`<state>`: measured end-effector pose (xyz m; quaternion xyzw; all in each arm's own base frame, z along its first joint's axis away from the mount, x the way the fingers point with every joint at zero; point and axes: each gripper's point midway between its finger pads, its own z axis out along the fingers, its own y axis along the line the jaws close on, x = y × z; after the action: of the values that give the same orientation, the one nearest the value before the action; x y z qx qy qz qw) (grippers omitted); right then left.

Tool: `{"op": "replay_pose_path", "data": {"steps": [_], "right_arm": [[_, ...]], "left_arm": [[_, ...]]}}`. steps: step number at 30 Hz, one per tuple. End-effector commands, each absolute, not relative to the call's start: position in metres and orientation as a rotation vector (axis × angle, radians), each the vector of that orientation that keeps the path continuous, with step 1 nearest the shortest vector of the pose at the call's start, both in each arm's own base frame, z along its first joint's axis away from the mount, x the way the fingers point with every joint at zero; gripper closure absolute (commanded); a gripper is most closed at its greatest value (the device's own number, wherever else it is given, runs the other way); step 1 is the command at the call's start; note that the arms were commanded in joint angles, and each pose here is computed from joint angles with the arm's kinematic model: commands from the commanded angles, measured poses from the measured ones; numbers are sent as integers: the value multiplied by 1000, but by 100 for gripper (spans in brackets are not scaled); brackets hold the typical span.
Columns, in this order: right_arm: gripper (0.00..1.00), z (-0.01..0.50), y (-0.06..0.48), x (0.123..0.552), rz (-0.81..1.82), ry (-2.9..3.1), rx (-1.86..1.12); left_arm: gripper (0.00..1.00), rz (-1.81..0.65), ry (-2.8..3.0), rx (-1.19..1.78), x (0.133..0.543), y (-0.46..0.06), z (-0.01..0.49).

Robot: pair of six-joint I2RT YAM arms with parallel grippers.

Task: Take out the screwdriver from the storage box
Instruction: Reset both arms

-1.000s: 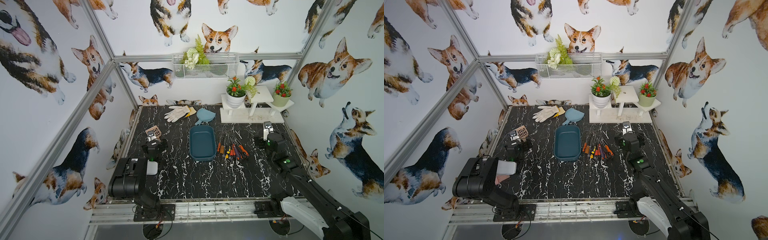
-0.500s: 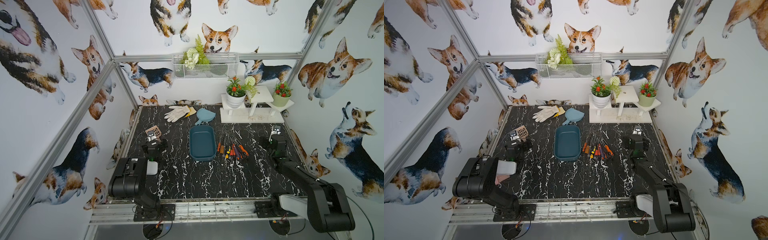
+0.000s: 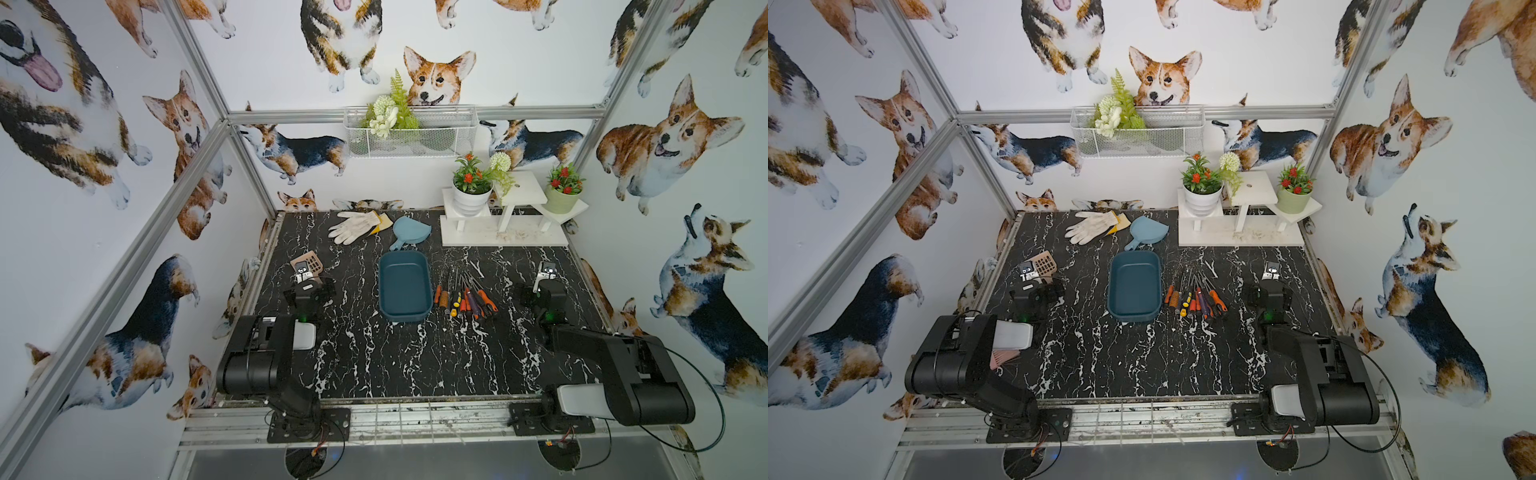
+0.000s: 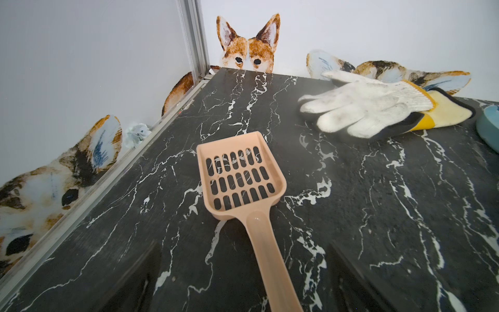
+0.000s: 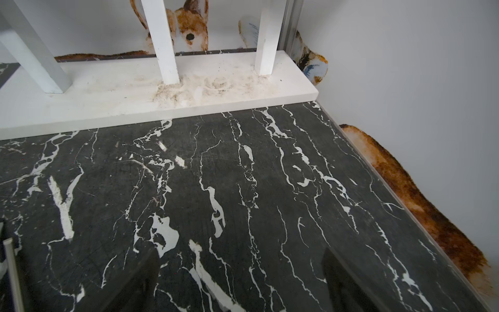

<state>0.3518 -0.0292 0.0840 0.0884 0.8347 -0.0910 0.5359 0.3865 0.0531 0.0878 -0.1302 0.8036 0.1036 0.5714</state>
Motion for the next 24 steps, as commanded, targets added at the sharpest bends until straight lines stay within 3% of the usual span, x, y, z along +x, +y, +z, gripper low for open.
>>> {"op": "replay_pose_path", "data": {"steps": [1,24], "right_arm": [[1,108,-28,358,-175,1839,229],[0,94,-24,371,-216,1901,215]], "left_arm": [[0,238,1865,-302,389,53,93],[0,238,1865,-303,389,53,93]]}}
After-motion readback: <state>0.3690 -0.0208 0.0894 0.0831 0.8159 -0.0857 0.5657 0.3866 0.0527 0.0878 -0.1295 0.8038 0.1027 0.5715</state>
